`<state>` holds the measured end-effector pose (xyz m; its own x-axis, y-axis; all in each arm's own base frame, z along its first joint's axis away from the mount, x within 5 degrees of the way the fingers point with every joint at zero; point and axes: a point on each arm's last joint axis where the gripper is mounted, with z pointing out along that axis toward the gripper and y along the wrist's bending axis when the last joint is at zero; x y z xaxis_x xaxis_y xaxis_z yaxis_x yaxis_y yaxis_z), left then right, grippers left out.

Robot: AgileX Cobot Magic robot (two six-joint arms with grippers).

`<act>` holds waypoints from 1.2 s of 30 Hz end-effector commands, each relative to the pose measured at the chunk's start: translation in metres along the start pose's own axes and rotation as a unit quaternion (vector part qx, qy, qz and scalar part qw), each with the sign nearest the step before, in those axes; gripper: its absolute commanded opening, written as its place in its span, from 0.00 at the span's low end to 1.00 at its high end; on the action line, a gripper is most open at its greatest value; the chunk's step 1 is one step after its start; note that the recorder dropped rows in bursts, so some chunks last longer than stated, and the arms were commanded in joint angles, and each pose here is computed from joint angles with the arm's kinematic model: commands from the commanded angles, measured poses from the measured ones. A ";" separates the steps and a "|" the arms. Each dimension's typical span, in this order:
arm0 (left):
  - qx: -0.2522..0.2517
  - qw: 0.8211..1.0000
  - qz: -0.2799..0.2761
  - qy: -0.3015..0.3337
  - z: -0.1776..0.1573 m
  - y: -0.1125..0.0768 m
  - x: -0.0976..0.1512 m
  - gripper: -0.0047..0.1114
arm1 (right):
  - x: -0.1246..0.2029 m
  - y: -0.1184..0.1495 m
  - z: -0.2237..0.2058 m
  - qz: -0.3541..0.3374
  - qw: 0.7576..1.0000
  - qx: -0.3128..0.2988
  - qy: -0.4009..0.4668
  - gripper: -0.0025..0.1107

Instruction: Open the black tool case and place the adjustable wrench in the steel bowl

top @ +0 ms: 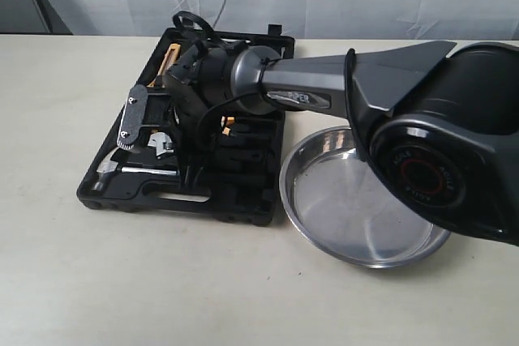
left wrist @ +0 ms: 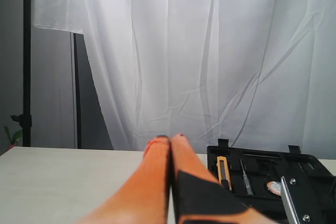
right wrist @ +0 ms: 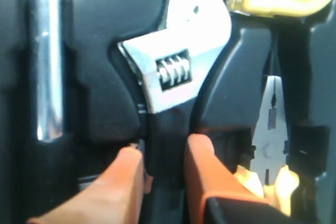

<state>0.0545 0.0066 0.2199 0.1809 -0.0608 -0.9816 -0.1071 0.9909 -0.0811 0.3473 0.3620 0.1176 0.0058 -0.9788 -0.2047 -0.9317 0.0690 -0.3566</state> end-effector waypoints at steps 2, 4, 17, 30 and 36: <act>0.004 1.000 -0.001 -0.002 0.000 -0.001 -0.001 0.04 | 0.004 0.004 0.017 -0.008 1.000 -0.002 0.004 0.02; 0.004 1.000 -0.001 -0.002 0.000 -0.001 -0.001 0.04 | 0.003 0.002 0.013 -0.005 1.000 0.003 -0.002 0.02; 0.004 1.000 -0.001 -0.002 0.000 -0.001 -0.001 0.04 | -0.009 -0.013 -0.035 0.029 0.998 0.022 -0.049 0.02; 0.004 1.000 -0.001 -0.002 0.000 -0.001 -0.001 0.04 | -0.017 -0.020 -0.067 0.061 0.994 0.023 -0.093 0.02; 0.004 1.000 -0.001 -0.002 0.000 -0.001 -0.001 0.04 | -0.012 -0.014 -0.063 0.063 0.996 -0.003 -0.062 0.02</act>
<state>0.0545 0.0066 0.2199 0.1809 -0.0608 -0.9816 -0.1071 0.9909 -0.0811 0.3396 0.3631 0.1822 -0.0484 -0.9231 -0.3816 -0.9216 0.1886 -0.3393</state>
